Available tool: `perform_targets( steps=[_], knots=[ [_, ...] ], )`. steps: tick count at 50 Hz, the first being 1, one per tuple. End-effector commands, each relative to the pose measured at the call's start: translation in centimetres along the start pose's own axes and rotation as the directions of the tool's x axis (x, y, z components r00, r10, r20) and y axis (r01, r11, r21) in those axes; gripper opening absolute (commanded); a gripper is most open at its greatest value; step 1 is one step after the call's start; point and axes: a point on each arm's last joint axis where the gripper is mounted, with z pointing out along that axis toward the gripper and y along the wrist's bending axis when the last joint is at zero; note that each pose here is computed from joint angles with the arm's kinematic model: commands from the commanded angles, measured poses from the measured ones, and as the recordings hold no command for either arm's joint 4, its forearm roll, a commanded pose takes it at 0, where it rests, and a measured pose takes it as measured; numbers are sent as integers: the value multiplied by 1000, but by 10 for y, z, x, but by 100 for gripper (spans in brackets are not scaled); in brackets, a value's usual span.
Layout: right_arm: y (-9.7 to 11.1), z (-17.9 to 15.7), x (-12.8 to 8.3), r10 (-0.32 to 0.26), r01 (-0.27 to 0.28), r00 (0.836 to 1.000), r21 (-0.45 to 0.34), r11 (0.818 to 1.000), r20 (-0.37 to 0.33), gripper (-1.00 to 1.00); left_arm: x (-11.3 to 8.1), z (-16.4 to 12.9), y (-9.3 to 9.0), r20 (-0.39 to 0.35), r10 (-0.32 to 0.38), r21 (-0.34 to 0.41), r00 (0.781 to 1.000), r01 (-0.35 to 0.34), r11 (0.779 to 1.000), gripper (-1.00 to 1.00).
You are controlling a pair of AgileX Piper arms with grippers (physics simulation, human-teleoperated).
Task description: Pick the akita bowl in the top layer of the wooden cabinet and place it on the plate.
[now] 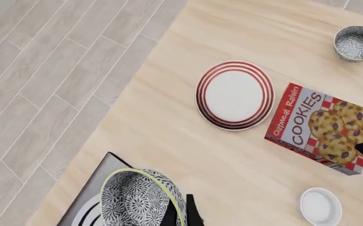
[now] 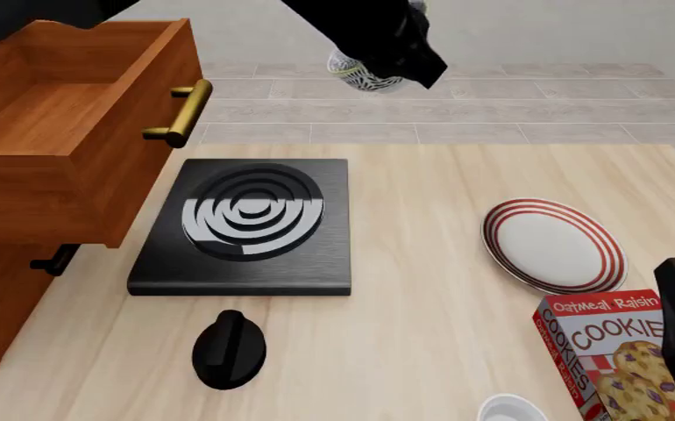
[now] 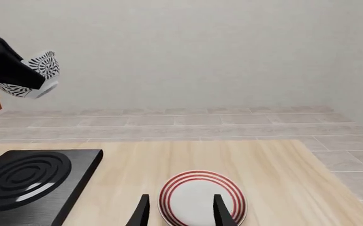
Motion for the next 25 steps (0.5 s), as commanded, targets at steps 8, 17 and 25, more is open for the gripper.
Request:
perform_targets(
  steps=[8,17,25],
  knots=[
    [0,0,0,-1,1,1000,-1,1000,1,100,0,17,-16,0,46,29,999,-46,999,-100],
    [0,0,0,0,0,1000,-2,1000,1,100,0,28,-24,-4,62,46,998,-62,997,-100],
    [0,0,0,1,-1,1000,-3,1000,2,100,0,38,-31,-9,76,57,997,-75,996,-100]
  ],
)
